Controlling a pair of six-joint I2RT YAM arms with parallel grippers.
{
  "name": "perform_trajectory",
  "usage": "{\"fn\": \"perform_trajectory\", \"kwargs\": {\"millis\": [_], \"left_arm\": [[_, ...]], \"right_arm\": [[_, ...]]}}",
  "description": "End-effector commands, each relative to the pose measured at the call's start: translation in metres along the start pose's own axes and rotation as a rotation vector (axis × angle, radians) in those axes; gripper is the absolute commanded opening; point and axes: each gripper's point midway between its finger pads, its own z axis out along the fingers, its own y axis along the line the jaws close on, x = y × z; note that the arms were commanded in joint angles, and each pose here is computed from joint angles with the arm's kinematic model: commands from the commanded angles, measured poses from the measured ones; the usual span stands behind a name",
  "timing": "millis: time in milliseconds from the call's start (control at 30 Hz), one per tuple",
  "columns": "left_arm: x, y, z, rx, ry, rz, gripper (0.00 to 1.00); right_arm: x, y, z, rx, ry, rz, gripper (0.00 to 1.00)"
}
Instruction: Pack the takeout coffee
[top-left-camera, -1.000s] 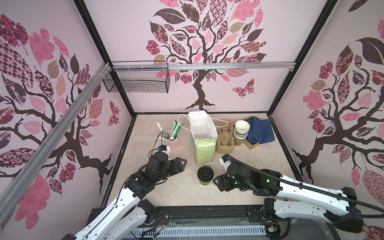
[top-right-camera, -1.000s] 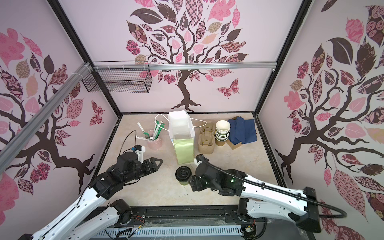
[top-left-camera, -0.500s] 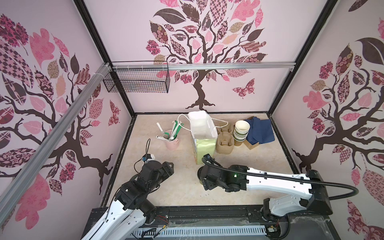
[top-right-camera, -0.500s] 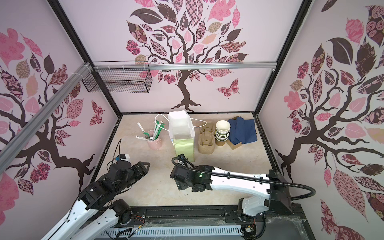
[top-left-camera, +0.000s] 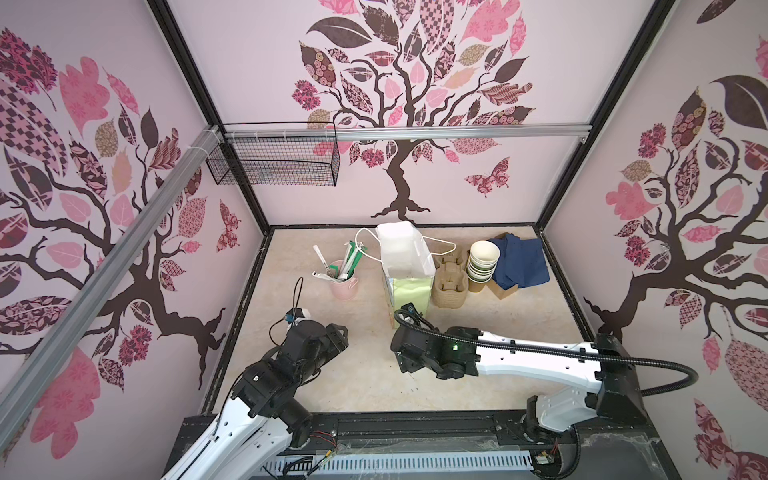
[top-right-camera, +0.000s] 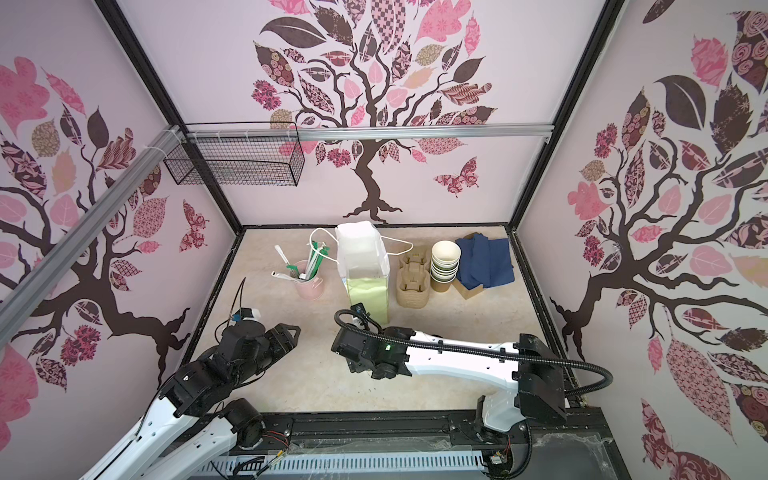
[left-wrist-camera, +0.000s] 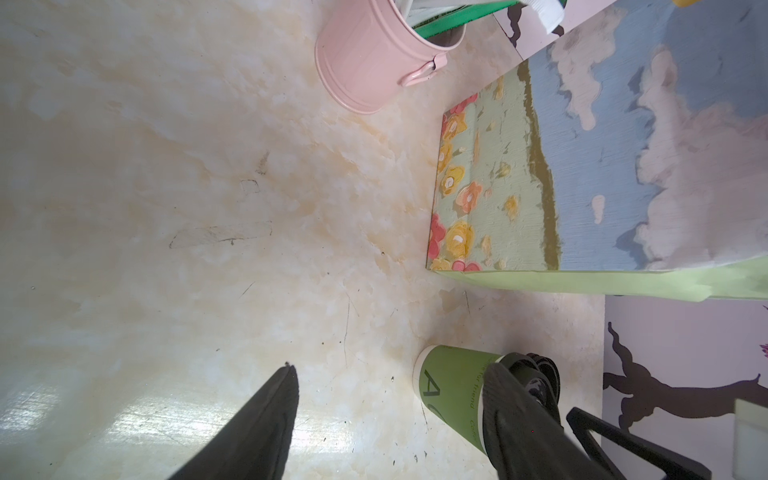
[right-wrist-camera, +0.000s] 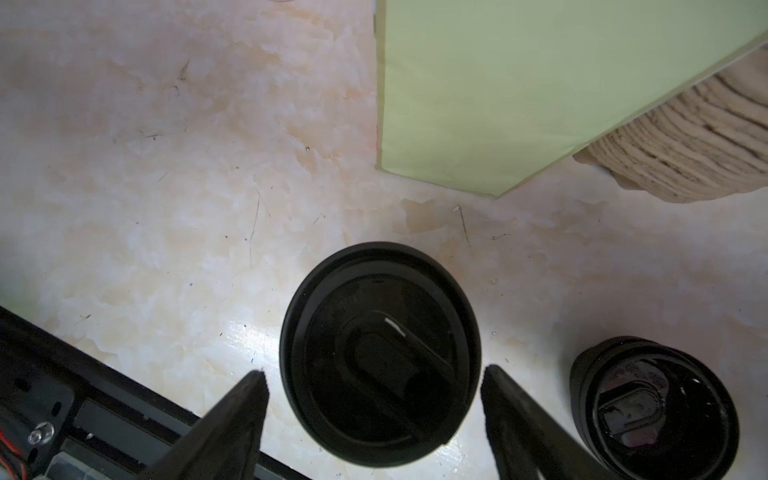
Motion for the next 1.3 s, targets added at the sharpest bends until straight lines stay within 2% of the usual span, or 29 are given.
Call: {"fn": "perform_trajectory", "kwargs": {"millis": [0,867,1033,1267], "left_arm": [[0.001,0.004,0.003,-0.024,0.005,0.019,0.74],[0.001,0.002,0.008,-0.039,0.011,0.032,0.74],[0.001,0.002,0.009,-0.040,0.012,0.033,0.74],[0.001,0.001,0.011,-0.038,0.012,0.031,0.73]], "right_arm": [[-0.008,0.001,0.005,0.026,-0.008,0.017,0.84],[0.008,-0.011,0.022,0.080,0.061,0.031,0.80],[0.018,-0.025,0.018,0.109,0.076,0.026,0.79],[0.034,-0.065,0.007,0.159,0.102,0.063,0.79]]}}
